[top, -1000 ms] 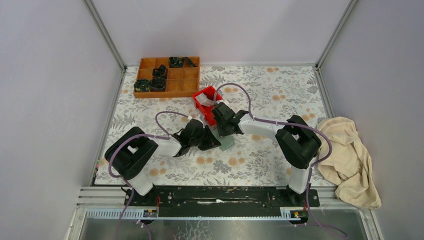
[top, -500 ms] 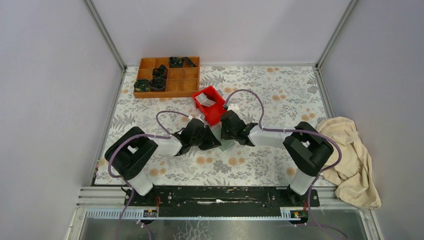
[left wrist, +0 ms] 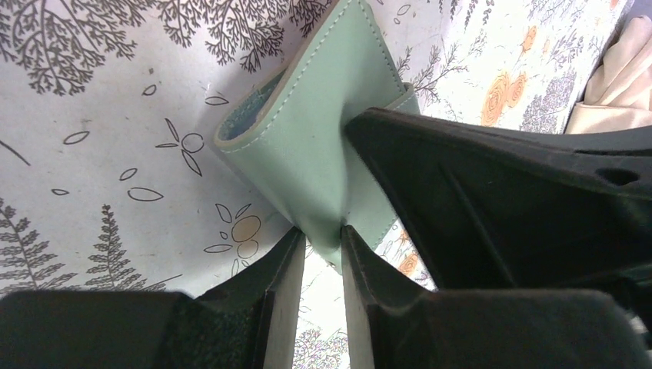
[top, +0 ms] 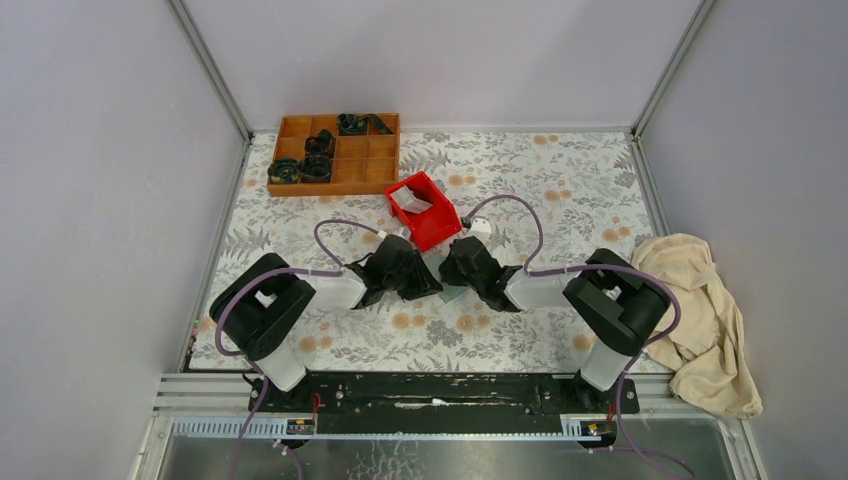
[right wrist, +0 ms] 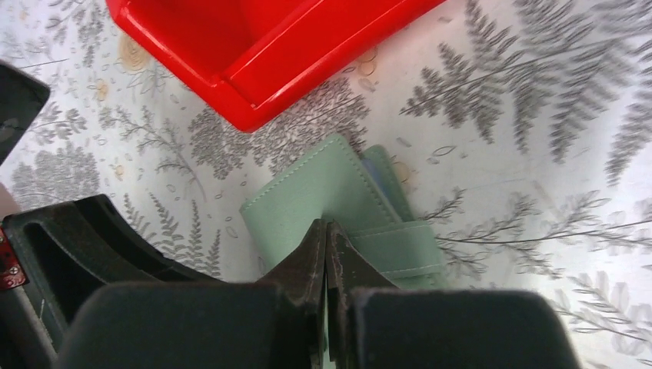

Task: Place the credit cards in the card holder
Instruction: Close the card holder at the center of the board.

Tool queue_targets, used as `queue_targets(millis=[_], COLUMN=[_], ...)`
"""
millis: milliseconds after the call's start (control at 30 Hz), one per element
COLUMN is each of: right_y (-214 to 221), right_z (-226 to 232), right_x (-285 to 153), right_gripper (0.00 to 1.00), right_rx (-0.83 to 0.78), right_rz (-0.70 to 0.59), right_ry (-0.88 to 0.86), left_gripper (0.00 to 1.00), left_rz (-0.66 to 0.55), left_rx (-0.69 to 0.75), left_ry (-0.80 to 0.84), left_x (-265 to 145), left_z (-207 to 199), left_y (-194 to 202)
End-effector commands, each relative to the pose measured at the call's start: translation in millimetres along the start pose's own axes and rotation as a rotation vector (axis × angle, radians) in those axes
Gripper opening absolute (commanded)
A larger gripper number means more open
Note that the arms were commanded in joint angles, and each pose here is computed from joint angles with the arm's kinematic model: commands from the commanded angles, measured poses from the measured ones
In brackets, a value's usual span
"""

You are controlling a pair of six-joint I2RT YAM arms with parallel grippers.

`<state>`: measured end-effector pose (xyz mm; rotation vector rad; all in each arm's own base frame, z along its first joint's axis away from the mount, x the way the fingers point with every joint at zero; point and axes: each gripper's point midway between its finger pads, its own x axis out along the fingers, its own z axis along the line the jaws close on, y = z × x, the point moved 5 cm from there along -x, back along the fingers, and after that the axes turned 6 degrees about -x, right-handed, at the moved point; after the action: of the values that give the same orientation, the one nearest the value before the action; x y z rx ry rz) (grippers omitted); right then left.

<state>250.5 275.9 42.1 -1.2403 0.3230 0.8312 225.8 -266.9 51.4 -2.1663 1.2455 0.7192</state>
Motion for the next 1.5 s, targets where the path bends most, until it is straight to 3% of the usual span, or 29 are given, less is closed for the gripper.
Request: queue_targets(millis=[0, 300, 567, 633, 900, 1167, 1333, 1467], right_y=[153.3, 156.1, 67.5, 43.0, -19.8, -70.1, -76.4, -65.1], right_z=[-67.8, -69.6, -17.2, -6.8, 8.4, 12.0, -13.4, -34.6], right_x=[-44.5, -48.2, -40.1, -40.4, -41.1, -52.3, -58.9, -62.1], right_gripper=[0.0, 0.01, 0.44, 0.46, 0.47, 0.46, 0.35, 0.19], right_rx=[-0.085, -0.083, -0.275, -0.305, -0.356, -0.362, -0.336, -0.306], right_rz=[0.577, 0.536, 0.355, 0.312, 0.226, 0.122, 0.124, 0.16], right_ry=[0.195, 0.22, 0.138, 0.129, 0.122, 0.14, 0.203, 0.237], left_gripper=[0.32, 0.32, 0.4, 0.43, 0.48, 0.41, 0.36, 0.3], left_rz=[0.002, -0.007, -0.088, -0.122, -0.199, -0.158, -0.105, -0.058], left_rx=[0.01, 0.016, 0.066, 0.067, 0.086, 0.081, 0.103, 0.146], left_ry=[-0.146, -0.156, -0.133, -0.126, -0.086, -0.058, -0.058, -0.064], left_x=[5.3, 0.5, -13.7, -19.7, -34.8, -32.3, -30.3, -26.8], left_z=[28.2, 30.8, 7.3, 2.6, -10.9, -3.3, 0.7, -0.6], left_y=[7.5, 7.9, -12.2, -19.2, -33.9, -23.7, -13.7, -1.1])
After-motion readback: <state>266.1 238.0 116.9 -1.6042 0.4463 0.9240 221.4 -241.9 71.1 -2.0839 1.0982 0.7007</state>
